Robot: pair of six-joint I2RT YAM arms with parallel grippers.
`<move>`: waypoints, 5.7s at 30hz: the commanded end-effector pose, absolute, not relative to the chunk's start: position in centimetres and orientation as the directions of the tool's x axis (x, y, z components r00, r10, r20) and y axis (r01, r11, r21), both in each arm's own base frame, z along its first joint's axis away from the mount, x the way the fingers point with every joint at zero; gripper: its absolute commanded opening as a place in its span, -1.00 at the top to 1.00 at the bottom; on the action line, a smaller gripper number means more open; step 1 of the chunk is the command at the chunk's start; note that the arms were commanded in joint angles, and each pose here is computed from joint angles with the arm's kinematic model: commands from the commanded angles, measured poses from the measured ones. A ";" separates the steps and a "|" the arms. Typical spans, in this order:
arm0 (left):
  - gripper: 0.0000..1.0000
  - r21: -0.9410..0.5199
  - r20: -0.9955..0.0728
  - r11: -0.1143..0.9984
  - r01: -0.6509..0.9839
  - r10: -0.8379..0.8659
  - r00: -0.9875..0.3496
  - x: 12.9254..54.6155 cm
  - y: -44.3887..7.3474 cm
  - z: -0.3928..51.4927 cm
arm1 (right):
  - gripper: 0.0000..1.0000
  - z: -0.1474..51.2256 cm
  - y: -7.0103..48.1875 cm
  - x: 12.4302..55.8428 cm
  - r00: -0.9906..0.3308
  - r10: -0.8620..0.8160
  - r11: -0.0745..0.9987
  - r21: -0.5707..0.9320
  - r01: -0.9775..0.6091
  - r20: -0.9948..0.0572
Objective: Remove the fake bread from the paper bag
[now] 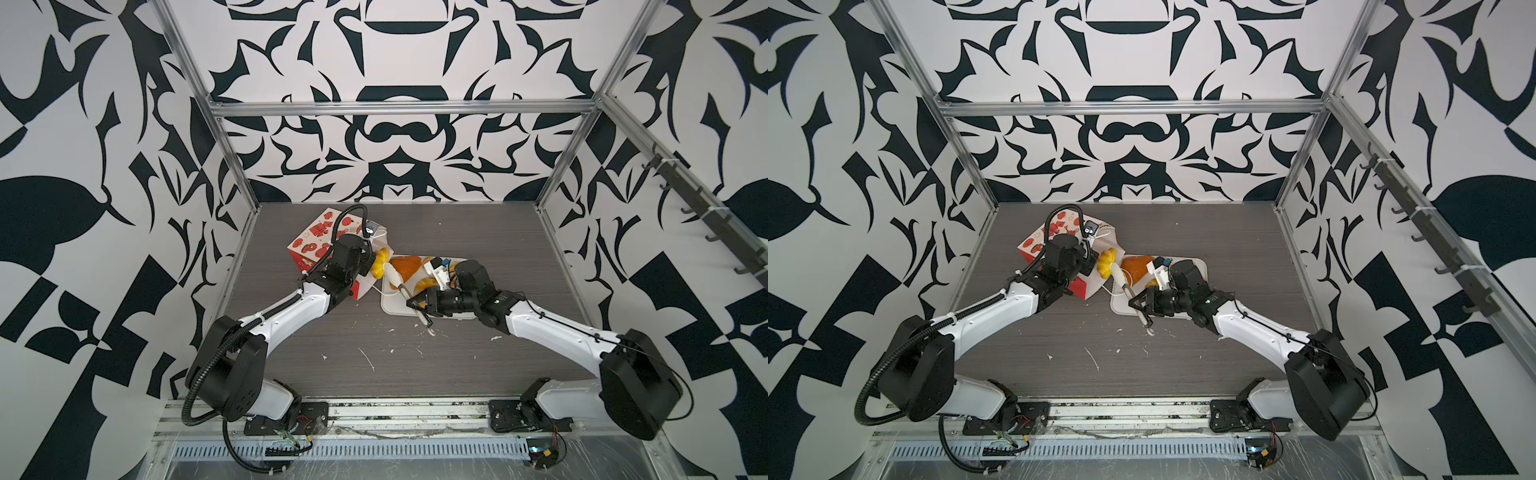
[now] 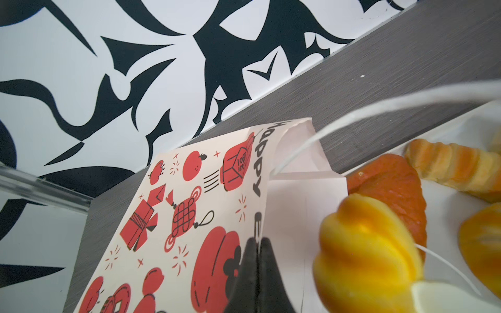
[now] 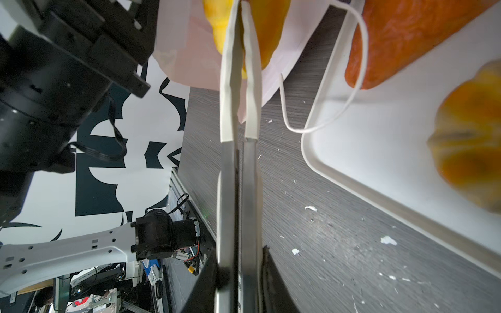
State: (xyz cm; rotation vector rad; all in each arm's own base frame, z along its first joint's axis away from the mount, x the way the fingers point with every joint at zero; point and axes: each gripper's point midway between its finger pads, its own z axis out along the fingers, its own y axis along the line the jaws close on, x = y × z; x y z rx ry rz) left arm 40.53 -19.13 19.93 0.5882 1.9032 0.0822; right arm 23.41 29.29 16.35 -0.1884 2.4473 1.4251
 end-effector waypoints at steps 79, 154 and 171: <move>1.00 0.179 -0.926 0.983 -0.035 0.157 -0.345 42.3 -6.2 20.8 | 0.25 11.8 21.1 16.1 -0.984 -0.071 0.665 0.727 -0.170 -0.165; 1.00 0.153 -0.925 0.988 -0.014 0.138 -0.353 42.2 -6.6 20.2 | 0.79 11.1 21.4 18.7 -0.960 -0.136 0.660 0.700 -0.273 -0.246; 1.00 0.139 -0.927 0.990 -0.005 0.129 -0.351 42.5 -6.9 20.3 | 0.79 13.6 20.7 17.2 -0.951 -0.108 0.633 0.718 -0.290 -0.289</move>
